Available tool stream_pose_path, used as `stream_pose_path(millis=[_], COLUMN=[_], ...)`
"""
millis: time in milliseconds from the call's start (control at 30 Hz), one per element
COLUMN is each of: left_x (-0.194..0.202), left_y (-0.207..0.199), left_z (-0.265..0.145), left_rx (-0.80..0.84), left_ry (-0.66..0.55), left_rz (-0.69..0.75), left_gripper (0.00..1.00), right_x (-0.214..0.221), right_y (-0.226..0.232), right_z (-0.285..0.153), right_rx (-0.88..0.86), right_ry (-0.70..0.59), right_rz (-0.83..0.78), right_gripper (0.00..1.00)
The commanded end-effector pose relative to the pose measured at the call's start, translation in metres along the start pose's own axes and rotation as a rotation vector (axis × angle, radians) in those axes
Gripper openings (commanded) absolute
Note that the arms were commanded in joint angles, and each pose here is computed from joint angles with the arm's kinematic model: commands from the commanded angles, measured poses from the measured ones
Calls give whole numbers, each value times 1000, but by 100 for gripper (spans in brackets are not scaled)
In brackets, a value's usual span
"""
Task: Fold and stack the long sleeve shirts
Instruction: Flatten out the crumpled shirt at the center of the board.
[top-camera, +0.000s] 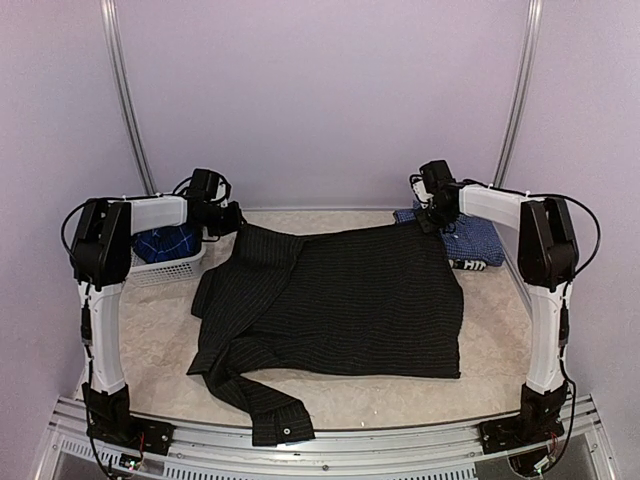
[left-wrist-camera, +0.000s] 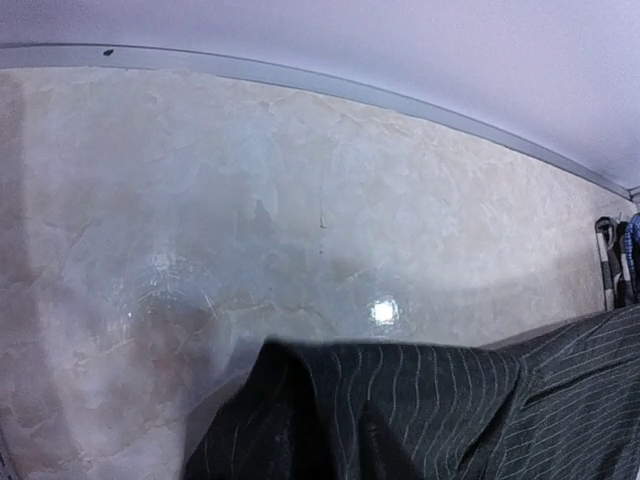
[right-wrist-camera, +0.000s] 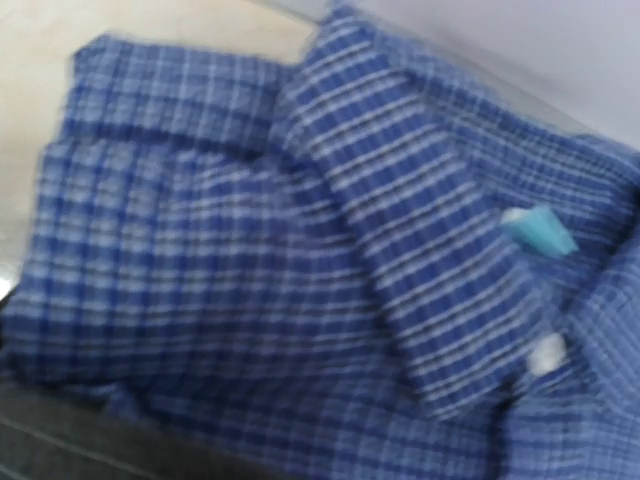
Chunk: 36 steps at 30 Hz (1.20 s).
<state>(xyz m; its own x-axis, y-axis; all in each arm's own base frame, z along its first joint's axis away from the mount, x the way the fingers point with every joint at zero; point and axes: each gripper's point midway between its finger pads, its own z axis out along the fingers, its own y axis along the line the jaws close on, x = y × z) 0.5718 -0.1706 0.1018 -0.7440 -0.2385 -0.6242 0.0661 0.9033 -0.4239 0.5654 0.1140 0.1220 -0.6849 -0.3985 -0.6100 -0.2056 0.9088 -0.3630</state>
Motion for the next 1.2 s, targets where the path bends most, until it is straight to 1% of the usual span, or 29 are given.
stream_pose_path(millis=[0,33,100,133,167,200,267,367,400,500,567,700,733,800,900,967,1033,1167], left_x=[-24,-28,-38,-41,-48,-49,-56,-49,-48,-14,12,94,111,153,202,231,258,315], left_y=[10,12,8,6,-1,-6,-22,-40,-49,-59,-67,-80,-89,-92,-95,-96,-100,-96], left_z=[3,0,-8,-12,-19,-23,-39,-55,-69,-89,-115,-148,-161,-174,-197,-211,-228,-243], left_rx=[-26,-35,-32,-23,-4,15,73,122,131,115,97,52,69,73,83,67,57,-26], left_ry=[-87,-102,-137,-148,-166,-171,-191,-185,-193,-146,-122,-19,-7,51,100,127,151,276], left_rz=[-2,-2,2,6,13,17,28,54,72,107,141,263,292,305,269,248,232,200], left_gripper=[38,48,63,68,72,75,79,81,82,83,83,83,83,83,81,80,79,75], right_x=[-14,-13,-10,-8,-6,-3,-3,5,7,21,40,82,92,114,139,154,166,180], right_y=[-33,-36,-42,-43,-45,-45,-50,-39,-31,11,47,109,122,143,169,178,184,193], right_z=[-2,-4,-9,-12,-17,-22,-42,-72,-83,-116,-134,-172,-180,-196,-220,-228,-232,-231], right_rx=[124,141,169,169,169,170,164,105,74,-46,-136,-309,-355,-442,-554,-592,-605,-600], right_ry=[-17,-5,9,13,14,13,-11,-48,-62,-89,-78,-52,-43,-19,9,33,61,97], right_rz=[30,36,50,59,68,75,99,124,125,117,87,47,45,48,60,67,64,45], right_gripper=[15,22,32,37,45,52,62,69,70,73,73,73,73,73,73,73,73,73])
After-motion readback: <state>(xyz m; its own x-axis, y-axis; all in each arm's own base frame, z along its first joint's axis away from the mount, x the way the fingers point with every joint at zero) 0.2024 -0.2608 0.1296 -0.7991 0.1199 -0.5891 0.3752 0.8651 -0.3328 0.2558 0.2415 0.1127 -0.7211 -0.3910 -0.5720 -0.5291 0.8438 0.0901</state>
